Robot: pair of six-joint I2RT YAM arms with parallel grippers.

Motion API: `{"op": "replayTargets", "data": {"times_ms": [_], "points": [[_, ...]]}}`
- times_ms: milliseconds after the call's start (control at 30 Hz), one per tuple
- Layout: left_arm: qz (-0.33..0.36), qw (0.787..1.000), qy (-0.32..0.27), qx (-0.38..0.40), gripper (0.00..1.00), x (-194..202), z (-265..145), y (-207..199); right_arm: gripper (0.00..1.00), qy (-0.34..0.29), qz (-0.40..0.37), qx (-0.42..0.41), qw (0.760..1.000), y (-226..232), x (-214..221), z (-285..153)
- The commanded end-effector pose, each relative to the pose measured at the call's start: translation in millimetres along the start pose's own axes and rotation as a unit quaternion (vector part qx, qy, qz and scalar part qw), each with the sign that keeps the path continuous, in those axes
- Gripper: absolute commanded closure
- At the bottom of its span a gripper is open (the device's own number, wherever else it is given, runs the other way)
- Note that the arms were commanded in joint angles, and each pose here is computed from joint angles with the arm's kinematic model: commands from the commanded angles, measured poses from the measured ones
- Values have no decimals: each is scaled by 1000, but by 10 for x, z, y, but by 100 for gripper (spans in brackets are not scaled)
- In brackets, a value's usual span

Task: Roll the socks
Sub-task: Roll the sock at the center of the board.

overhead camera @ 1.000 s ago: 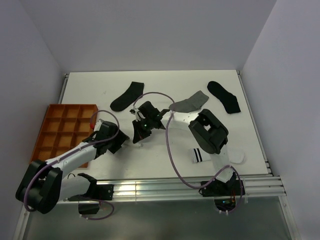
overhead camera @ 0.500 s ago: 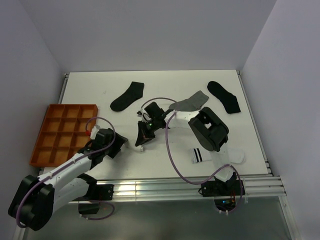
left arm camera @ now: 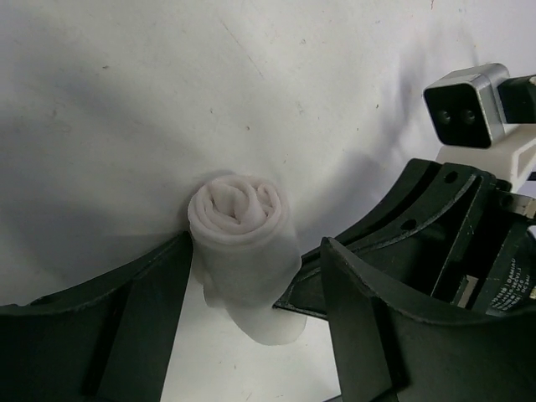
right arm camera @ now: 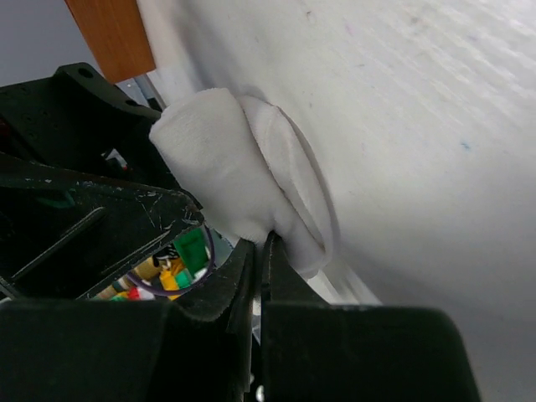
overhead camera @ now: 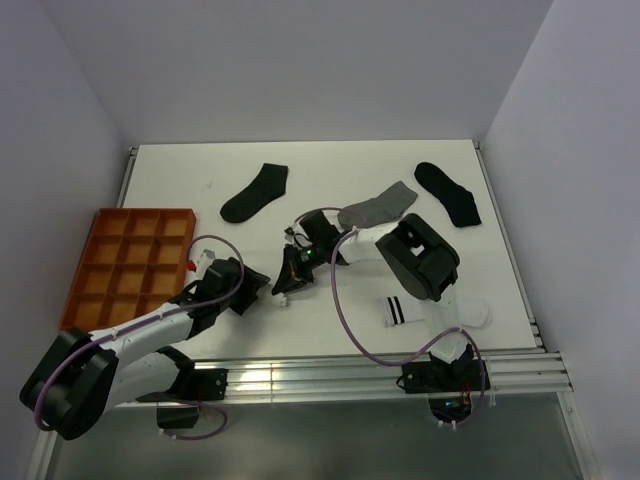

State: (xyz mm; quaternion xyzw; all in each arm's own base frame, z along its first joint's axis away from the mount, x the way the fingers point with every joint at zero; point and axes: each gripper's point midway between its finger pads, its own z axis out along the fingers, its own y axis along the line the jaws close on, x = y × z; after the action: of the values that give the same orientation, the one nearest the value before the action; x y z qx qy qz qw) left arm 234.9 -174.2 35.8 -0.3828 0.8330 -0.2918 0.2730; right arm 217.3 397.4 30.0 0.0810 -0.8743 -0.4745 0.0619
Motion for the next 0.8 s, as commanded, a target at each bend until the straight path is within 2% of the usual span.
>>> {"op": "replayTargets", "data": {"times_ms": [0, 367, 767], "points": [[2, 1000, -1, -24, 31, 32, 36, 186, 100, -5, 79, 68, 995, -550, 113, 67], [22, 999, 20, -41, 37, 133, 123, 269, 100, -25, 131, 51, 990, -647, 62, 32], [67, 996, 38, -48, 35, 206, 206, 228, 100, -51, 179, 58, 981, -848, -12, -31]]}}
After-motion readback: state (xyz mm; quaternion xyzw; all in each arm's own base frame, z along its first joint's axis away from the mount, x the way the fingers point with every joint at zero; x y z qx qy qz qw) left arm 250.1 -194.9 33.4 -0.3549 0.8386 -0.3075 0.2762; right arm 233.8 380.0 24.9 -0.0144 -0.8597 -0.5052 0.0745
